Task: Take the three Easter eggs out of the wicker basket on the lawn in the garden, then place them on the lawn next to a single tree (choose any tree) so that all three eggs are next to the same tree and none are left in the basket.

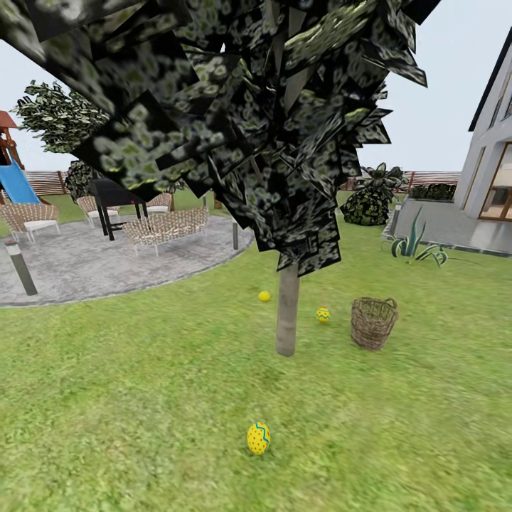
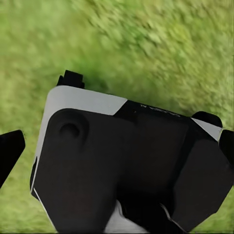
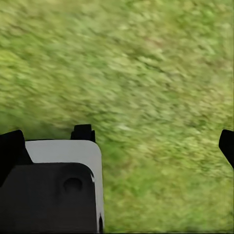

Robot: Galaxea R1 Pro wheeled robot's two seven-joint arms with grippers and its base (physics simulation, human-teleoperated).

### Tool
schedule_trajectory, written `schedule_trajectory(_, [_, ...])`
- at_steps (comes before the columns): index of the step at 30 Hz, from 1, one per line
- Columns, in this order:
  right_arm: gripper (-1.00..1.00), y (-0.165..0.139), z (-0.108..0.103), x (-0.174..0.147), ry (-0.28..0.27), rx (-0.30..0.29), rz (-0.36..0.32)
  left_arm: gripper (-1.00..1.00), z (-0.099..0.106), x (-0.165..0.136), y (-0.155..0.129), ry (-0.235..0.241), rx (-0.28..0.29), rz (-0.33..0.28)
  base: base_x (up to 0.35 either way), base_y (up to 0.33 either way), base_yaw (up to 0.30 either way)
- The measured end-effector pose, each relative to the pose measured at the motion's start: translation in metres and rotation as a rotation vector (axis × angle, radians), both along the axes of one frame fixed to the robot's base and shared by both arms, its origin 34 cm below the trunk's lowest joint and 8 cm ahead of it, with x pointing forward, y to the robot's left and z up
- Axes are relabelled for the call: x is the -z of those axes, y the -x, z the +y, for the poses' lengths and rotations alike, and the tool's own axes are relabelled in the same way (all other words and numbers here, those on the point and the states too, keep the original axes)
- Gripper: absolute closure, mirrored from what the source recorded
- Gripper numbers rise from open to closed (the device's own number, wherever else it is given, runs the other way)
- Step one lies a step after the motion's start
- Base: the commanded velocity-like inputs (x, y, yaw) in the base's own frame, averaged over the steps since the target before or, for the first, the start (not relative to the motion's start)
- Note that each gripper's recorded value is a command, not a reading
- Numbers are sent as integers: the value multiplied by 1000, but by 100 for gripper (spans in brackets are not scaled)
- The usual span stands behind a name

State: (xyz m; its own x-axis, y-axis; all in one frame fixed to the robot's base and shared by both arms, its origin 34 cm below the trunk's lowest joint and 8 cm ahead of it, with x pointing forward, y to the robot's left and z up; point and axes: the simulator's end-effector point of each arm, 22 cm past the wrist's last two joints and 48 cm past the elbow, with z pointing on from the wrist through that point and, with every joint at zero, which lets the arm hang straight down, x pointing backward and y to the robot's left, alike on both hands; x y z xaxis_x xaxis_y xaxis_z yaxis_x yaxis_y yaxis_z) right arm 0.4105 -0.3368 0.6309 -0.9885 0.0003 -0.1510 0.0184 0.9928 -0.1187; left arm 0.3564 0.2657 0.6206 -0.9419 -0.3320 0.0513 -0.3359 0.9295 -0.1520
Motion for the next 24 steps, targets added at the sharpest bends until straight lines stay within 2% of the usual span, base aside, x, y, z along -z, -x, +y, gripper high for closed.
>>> schedule_trajectory(8, [-100,24,4,1,-4,-4,8,-100,-2,3,44,10,-11,61,0,0,0])
schedule_trajectory(11, [-100,44,6,4,-6,-6,32,-100,0,5,57,9,-18,52,0,0,0])
schedule_trajectory(13, [-100,68,11,10,-12,-9,62,-100,4,5,61,13,-24,42,0,0,0])
schedule_trajectory(17, [-100,99,20,15,-21,-16,88,-100,11,3,73,6,-28,49,0,0,0])
schedule_trajectory(19, [-100,115,24,18,-26,-21,95,-100,13,5,93,4,-28,71,0,0,0])
schedule_trajectory(20, [-100,141,27,23,-30,-28,108,-100,13,9,127,2,-26,112,0,0,0])
schedule_trajectory(23, [-100,161,27,24,-28,-44,116,-100,13,10,155,2,-26,146,0,0,0])
schedule_trajectory(24, [-100,178,27,26,-27,-53,121,-100,13,10,175,0,-25,169,0,0,0])
